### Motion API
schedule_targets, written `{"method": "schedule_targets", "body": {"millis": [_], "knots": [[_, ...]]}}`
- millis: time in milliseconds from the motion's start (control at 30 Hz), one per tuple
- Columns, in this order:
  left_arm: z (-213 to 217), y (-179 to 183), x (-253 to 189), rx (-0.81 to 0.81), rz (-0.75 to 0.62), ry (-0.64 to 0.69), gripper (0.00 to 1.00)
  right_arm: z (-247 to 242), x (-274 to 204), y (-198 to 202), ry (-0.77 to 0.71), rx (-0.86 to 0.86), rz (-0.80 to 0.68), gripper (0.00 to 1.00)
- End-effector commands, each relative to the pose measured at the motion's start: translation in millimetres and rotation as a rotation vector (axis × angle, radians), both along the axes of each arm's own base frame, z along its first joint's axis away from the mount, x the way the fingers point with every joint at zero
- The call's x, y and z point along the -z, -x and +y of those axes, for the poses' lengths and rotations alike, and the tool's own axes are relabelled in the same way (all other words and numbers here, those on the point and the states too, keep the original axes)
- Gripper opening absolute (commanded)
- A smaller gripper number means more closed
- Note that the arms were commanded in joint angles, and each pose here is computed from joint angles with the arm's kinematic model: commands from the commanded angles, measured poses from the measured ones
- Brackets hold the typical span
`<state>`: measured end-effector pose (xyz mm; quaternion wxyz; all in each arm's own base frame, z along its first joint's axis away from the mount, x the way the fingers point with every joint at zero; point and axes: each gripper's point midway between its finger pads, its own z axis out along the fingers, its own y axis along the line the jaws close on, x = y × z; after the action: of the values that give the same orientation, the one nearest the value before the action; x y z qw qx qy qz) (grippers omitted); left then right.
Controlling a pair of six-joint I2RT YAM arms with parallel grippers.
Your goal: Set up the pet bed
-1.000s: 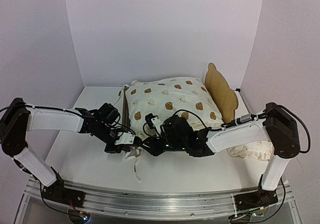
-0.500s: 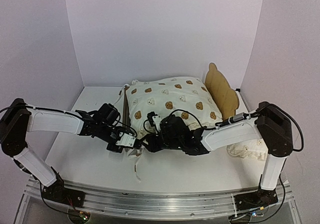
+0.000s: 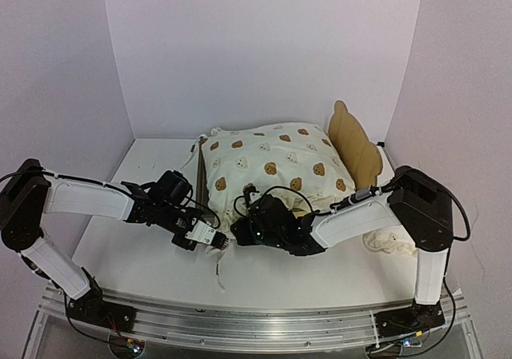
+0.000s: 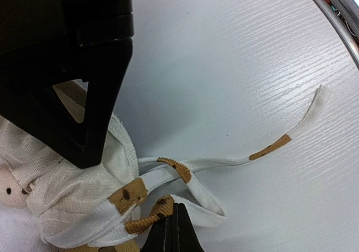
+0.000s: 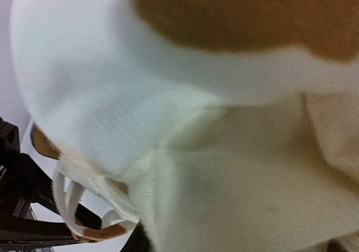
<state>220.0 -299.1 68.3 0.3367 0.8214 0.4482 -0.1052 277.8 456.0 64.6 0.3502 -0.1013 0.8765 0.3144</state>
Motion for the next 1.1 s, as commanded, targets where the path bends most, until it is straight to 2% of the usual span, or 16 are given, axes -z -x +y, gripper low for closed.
{"method": "schedule_targets", "body": {"millis": [0, 167, 300, 400, 533, 700, 800, 1067], "knots": [[-10.3, -8.9, -4.6, 0.039, -0.086, 0.041, 0.0, -19.4, -12.8, -21.0, -0.017, 0.118, -0.044, 0.22], [-13.7, -41.3, -3.1, -0.135, -0.066, 0.043, 0.0, -16.9, -21.3, -6.5, -0.026, 0.015, -0.043, 0.25], [-7.7, -43.1, -1.2, -0.145, -0.065, 0.042, 0.0, -23.3, -31.3, 6.2, -0.018, -0.059, -0.071, 0.28], [-3.0, -62.0, -1.7, -0.208, -0.099, 0.033, 0.0, -24.4, -44.6, 16.2, -0.036, -0.124, -0.089, 0.28], [2.5, -71.5, -14.3, -0.273, -0.074, 0.05, 0.0, -10.6, -63.4, 29.2, -0.103, -0.215, -0.081, 0.27], [15.8, -55.6, -25.4, -0.338, 0.077, 0.068, 0.0, 18.4, -80.5, 27.2, -0.18, -0.253, -0.074, 0.28], [26.9, -42.1, -17.8, -0.402, 0.206, 0.031, 0.0, 35.1, -80.6, 27.8, -0.202, -0.287, -0.098, 0.28], [36.8, -20.9, -20.4, -0.724, 0.603, -0.059, 0.0, 48.8, -75.3, 17.5, -0.203, -0.276, -0.156, 0.27]]}}
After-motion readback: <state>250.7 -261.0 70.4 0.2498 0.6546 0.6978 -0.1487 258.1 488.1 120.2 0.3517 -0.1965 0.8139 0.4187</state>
